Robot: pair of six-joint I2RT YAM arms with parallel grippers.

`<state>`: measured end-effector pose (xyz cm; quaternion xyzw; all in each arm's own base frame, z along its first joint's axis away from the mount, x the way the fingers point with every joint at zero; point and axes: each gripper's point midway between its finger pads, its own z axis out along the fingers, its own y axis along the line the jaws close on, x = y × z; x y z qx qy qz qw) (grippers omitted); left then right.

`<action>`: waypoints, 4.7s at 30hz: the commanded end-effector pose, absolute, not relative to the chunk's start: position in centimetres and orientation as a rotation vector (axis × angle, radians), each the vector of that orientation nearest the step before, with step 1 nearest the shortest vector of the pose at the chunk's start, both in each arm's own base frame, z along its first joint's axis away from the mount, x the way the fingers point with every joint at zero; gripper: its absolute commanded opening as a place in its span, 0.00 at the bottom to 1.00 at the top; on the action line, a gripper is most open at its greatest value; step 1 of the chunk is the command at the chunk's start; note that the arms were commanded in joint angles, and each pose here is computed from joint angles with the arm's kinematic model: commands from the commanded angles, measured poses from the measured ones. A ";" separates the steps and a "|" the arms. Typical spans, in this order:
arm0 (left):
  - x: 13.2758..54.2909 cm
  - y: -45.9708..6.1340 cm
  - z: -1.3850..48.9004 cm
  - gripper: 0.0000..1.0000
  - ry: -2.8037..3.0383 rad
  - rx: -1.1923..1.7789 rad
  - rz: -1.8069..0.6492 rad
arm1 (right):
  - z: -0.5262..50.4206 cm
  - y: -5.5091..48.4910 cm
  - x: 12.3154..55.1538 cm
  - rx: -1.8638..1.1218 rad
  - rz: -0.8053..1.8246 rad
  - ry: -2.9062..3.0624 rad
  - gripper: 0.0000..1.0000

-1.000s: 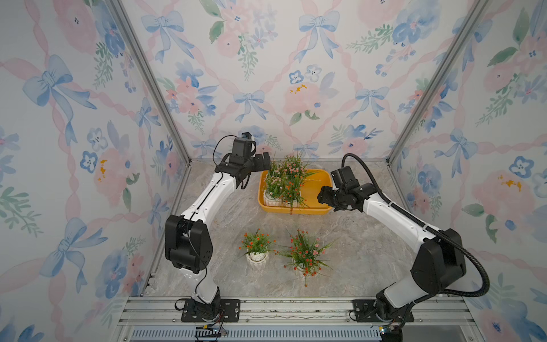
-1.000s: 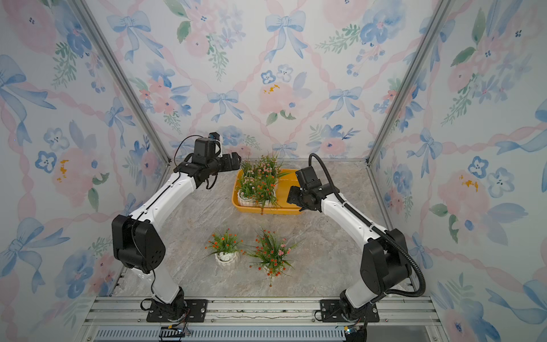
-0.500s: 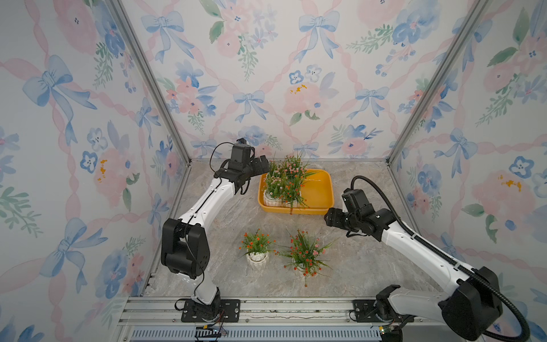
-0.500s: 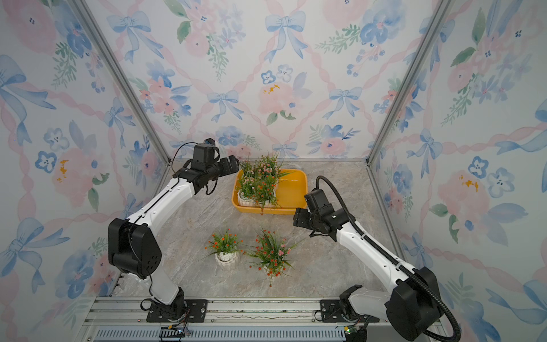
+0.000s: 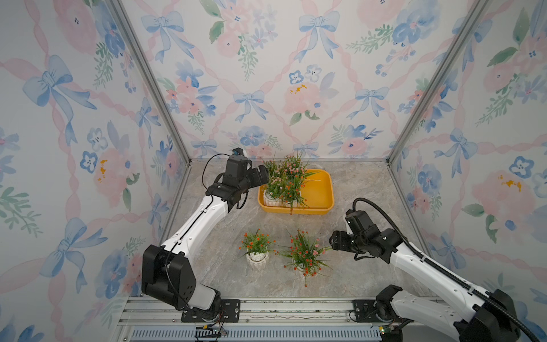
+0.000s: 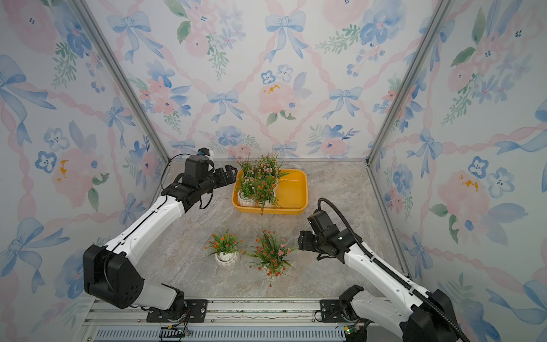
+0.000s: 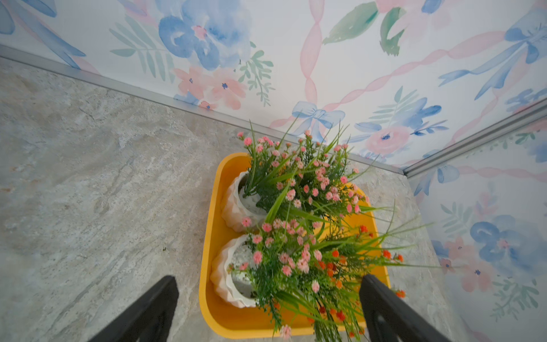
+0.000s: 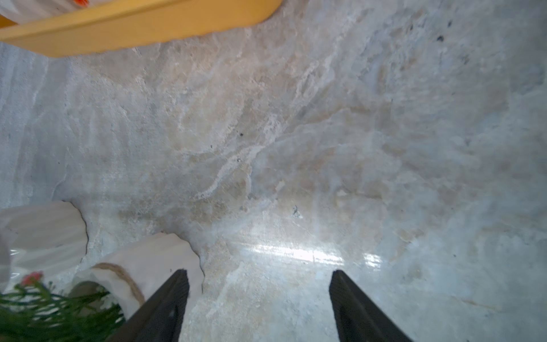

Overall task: Put the potted gypsophila into the storage box
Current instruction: Pick up the baby's breath potted plant from the center of the board, then place the baby's breath potted plant at the storage box.

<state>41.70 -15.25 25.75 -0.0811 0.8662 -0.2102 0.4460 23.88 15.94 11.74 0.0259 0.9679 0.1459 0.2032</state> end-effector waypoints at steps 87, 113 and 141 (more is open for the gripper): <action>32.4 -11.7 20.5 0.98 2.199 -0.008 -0.502 | 7.3 28.6 16.9 0.248 0.248 2.884 0.28; 34.3 -9.7 20.3 0.98 2.205 -0.098 -0.408 | 13.6 24.4 23.0 0.180 0.175 2.801 0.00; 35.4 -6.4 20.6 0.98 2.135 -0.430 -0.309 | 17.8 17.2 49.2 0.139 0.304 2.644 0.01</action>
